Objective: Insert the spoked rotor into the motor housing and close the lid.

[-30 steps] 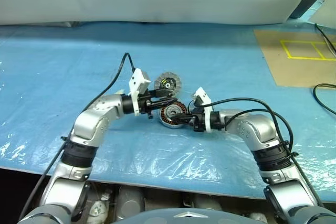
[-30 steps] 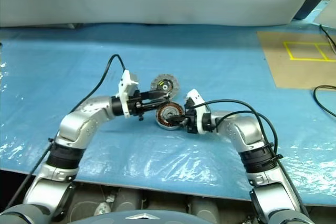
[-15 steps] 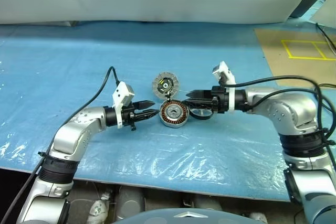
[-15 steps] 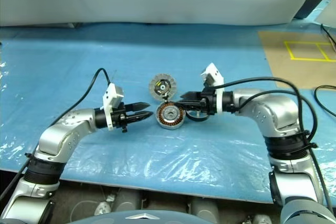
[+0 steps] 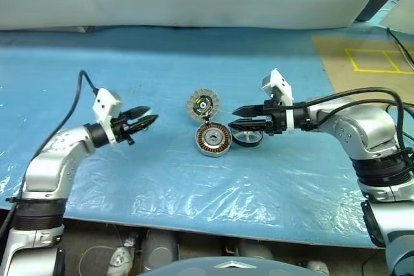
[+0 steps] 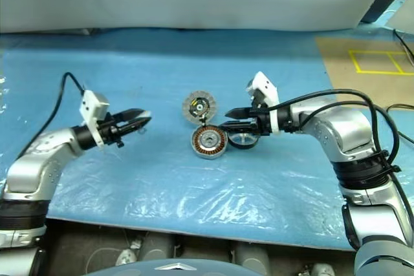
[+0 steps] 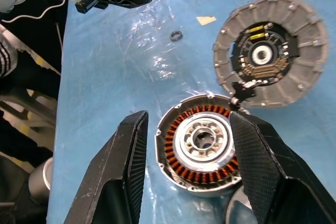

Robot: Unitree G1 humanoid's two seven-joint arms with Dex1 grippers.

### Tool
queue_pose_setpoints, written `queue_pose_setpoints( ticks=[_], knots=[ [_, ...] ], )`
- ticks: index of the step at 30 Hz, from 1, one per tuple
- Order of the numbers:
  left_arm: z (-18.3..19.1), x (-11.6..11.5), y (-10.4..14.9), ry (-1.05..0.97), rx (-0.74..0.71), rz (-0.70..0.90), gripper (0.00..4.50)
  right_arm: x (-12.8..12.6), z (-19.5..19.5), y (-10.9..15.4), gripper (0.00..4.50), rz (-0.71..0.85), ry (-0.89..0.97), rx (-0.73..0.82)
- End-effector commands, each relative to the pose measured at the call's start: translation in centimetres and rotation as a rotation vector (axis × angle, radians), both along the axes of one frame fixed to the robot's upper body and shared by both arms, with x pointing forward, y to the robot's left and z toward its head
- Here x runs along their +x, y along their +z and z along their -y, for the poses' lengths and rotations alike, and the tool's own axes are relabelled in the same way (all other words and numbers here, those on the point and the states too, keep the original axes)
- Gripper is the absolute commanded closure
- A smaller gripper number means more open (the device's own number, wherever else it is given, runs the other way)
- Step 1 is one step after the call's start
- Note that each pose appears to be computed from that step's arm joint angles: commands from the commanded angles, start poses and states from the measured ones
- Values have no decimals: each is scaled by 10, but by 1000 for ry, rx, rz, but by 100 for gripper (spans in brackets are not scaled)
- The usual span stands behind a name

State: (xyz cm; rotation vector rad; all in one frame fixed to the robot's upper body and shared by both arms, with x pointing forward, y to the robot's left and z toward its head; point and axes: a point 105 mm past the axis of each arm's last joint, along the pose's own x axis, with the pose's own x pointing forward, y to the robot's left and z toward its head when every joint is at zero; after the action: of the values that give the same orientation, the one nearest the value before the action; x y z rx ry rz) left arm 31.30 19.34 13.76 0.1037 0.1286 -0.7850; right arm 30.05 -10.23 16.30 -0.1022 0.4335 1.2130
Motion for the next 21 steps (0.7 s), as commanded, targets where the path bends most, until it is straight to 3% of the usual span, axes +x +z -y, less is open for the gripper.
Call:
queue_pose_setpoints(
  ticks=[1,5,21],
  knots=[
    [1,3,-8,13,107,44,265,2,1,9,193,41,-37,37],
    [4,16,-17,90,104,92,265,7,2,2,193,46,-83,29],
    [-8,24,-57,237,76,85,265,16,13,-17,193,49,-178,-15]
  ],
)
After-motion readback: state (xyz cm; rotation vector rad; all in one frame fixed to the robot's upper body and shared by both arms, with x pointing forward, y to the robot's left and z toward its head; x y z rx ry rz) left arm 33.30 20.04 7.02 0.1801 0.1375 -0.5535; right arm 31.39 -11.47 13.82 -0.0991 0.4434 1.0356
